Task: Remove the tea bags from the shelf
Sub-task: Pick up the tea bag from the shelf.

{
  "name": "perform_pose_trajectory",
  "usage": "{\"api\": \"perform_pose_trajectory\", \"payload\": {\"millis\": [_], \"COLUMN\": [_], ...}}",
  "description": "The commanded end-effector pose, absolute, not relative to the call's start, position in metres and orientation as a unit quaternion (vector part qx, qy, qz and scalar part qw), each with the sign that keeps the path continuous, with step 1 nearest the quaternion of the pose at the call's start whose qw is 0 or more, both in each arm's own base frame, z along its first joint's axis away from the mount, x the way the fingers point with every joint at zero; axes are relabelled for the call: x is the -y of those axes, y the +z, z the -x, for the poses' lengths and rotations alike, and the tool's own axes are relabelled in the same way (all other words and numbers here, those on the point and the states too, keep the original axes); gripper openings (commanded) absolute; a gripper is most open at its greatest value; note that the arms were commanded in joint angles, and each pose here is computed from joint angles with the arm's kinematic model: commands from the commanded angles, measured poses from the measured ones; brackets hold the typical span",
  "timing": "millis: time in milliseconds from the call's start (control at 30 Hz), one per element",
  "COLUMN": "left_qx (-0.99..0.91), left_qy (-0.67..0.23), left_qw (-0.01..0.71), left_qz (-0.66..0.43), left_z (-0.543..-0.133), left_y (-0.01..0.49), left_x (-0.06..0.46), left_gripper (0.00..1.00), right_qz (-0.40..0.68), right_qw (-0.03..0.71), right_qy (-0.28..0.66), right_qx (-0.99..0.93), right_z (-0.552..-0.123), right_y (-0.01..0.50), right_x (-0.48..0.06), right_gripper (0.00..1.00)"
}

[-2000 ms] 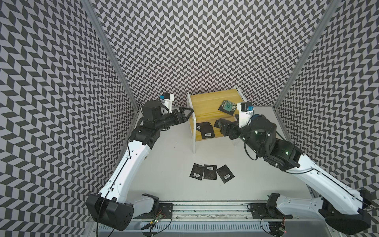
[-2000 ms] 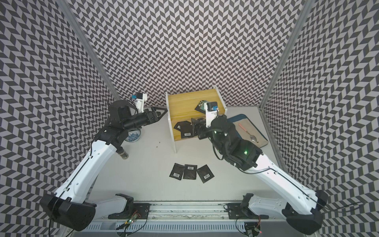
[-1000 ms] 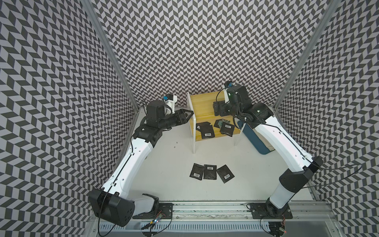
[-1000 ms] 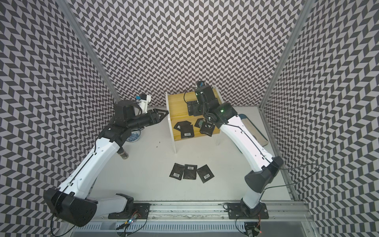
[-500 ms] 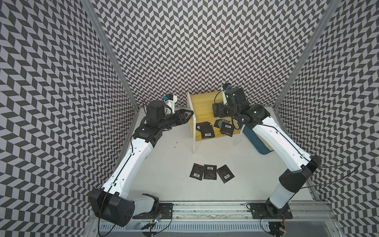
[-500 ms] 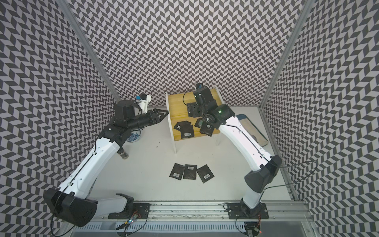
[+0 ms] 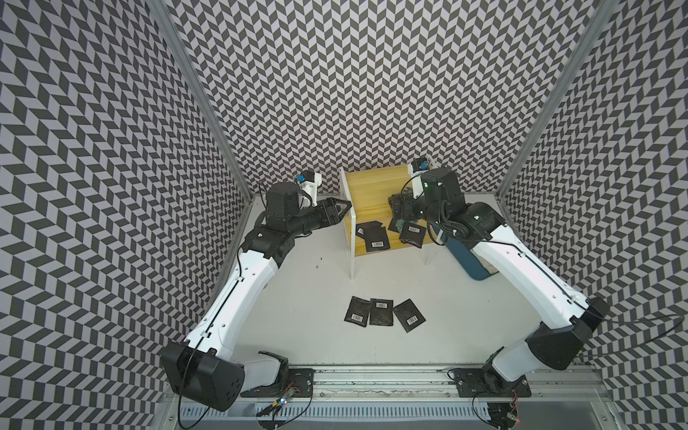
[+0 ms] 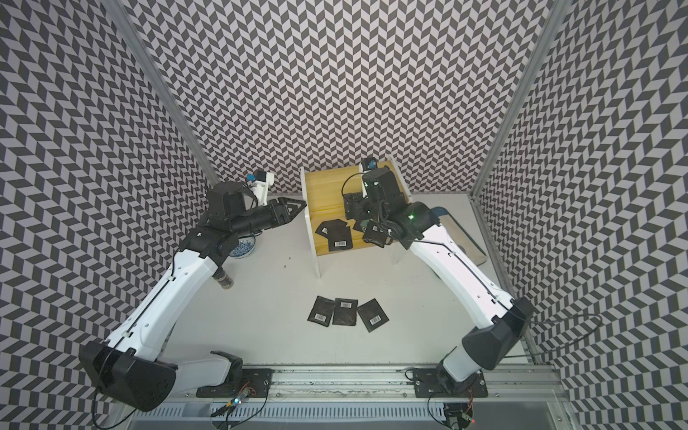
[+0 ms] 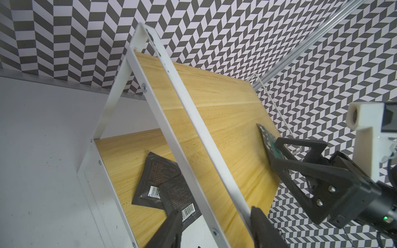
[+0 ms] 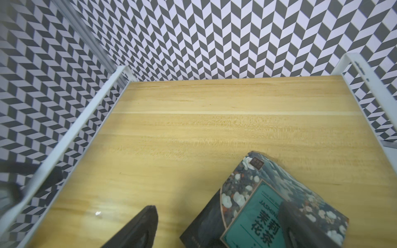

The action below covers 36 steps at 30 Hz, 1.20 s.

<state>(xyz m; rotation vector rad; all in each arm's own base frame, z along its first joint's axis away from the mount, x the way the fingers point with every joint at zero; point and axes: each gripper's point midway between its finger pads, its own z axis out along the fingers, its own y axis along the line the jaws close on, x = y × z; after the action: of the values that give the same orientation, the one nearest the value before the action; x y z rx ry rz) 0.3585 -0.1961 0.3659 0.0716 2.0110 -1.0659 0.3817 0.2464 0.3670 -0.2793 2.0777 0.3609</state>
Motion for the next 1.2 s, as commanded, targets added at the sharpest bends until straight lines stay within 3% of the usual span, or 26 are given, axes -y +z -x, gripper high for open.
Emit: {"api": "perform_pose_trajectory", "payload": {"millis": [0, 667, 1167], "left_qx": [-0.808, -0.807, -0.806], "left_qy": [-0.418, -0.420, -0.427], "left_qw": [0.415, 0.414, 0.410], "left_qz": [-0.023, -0.022, -0.022], "left_z": [-0.358, -0.356, -0.357], "left_y": [0.357, 0.357, 0.355], "left_x": [0.192, 0.189, 0.189], "left_gripper": [0.54, 0.54, 0.54], "right_qz": [0.142, 0.240, 0.282], "right_qw": [0.425, 0.395, 0.405], "right_qy": [0.164, 0.119, 0.049], "right_qx": [-0.879, -0.879, -0.869], "right_z": [-0.361, -0.347, -0.332], "right_y": [0.335, 0.306, 0.283], "right_x": [-0.255, -0.246, -0.229], "right_gripper": [0.92, 0.96, 0.91]}}
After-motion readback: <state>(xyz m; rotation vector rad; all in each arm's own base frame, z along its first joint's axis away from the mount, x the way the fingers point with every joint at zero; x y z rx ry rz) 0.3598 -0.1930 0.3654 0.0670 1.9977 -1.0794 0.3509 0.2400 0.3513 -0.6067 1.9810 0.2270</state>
